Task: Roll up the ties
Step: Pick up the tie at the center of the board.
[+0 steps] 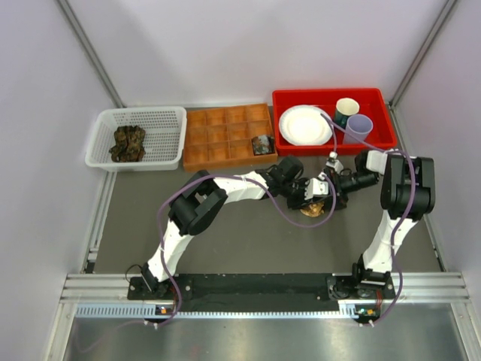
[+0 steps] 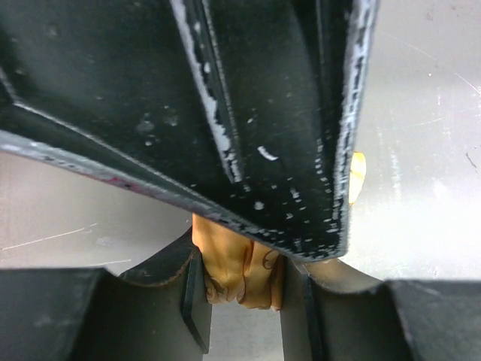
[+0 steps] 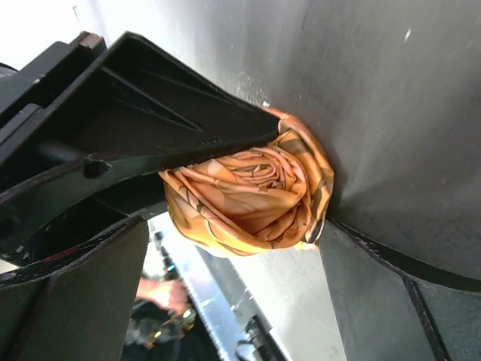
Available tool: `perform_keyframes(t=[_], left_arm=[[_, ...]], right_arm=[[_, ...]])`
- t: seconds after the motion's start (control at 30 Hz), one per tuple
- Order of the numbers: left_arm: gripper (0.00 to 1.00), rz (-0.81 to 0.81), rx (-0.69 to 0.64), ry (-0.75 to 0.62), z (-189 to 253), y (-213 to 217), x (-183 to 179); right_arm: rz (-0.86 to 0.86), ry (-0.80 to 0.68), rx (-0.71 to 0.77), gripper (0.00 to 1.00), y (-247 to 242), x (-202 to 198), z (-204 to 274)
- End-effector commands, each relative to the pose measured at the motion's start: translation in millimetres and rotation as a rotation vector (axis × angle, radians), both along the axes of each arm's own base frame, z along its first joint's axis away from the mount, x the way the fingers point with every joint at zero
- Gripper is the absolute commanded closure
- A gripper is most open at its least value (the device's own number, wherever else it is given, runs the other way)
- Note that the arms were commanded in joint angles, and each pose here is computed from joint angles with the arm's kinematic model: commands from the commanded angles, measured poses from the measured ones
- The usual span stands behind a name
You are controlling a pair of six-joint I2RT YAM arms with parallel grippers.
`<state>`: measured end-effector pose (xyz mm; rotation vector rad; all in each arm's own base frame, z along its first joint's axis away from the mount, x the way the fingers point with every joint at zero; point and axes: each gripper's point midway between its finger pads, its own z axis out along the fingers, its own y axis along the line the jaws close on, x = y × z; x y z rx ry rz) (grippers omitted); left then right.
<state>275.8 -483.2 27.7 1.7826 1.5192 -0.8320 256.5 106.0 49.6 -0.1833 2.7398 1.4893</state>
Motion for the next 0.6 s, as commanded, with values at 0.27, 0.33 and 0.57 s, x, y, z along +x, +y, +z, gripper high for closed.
perform_keyframes(t=[0.27, 0.33, 0.57], left_arm=[[1.0, 0.04, 0.313, 0.185, -85, 66, -38], [1.0, 0.04, 0.313, 0.186, -85, 66, -38], [1.0, 0.035, 0.312, 0.191, -86, 66, -39]], right_arm=[[0.048, -0.005, 0.011, 0.16, 1, -4, 0], [0.024, -0.011, -0.004, 0.18, -1, -1, 0], [-0.044, -0.041, -0.106, 0.17, -9, 21, -16]])
